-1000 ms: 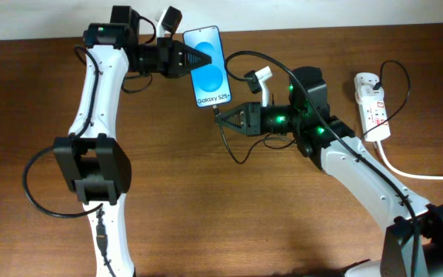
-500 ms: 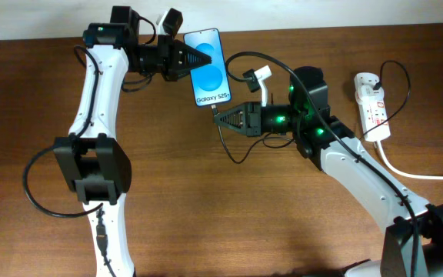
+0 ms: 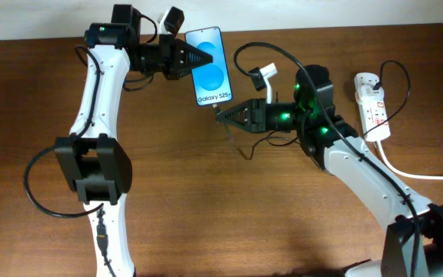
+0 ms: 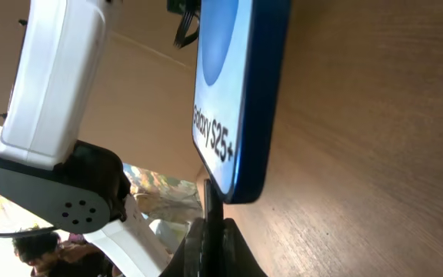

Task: Plug charger to phone and switch on socket
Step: 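Raise the phone with the left gripper, aligning its port above the plug, then push the plug up into the phone's port with the right gripper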

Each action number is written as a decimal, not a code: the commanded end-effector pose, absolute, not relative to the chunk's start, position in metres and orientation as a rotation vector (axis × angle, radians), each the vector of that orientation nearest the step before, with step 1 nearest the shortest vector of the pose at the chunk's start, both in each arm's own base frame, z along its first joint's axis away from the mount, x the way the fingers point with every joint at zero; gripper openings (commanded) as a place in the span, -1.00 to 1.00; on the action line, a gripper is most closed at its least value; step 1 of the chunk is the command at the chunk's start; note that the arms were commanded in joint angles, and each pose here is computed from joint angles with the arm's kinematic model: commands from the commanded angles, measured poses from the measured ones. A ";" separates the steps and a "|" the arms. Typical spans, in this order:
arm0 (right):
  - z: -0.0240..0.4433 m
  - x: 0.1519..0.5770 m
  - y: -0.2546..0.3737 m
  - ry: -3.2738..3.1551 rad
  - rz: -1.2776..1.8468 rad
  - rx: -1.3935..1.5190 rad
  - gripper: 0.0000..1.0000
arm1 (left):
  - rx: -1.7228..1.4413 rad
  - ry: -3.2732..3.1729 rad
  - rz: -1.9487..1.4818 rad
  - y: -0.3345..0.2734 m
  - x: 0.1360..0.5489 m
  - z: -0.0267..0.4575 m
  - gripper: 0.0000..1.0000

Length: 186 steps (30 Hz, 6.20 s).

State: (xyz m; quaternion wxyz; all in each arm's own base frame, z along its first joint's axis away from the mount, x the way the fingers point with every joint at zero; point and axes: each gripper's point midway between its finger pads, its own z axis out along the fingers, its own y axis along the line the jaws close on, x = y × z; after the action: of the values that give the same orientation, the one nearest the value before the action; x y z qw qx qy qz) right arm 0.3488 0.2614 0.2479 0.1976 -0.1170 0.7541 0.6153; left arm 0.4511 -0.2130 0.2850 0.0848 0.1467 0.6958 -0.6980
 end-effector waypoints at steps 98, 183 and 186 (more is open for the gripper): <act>0.248 0.362 0.264 1.910 1.687 0.220 -0.92 | 0.286 2.181 -2.107 -0.214 0.478 0.294 -1.00; 0.259 0.360 0.256 1.886 1.754 0.172 -0.92 | 0.387 2.137 -2.174 -0.234 0.467 0.303 -1.00; 0.268 0.359 0.255 1.846 1.767 0.153 -0.92 | 0.386 2.137 -2.174 -0.234 0.467 0.303 -1.00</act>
State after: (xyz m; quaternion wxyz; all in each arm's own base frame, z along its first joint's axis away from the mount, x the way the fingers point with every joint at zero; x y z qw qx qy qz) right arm 0.3582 0.2582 0.2618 0.2799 0.0592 0.6989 0.6555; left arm 0.4756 -0.2324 0.2895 0.0414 0.1068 0.7175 -0.6871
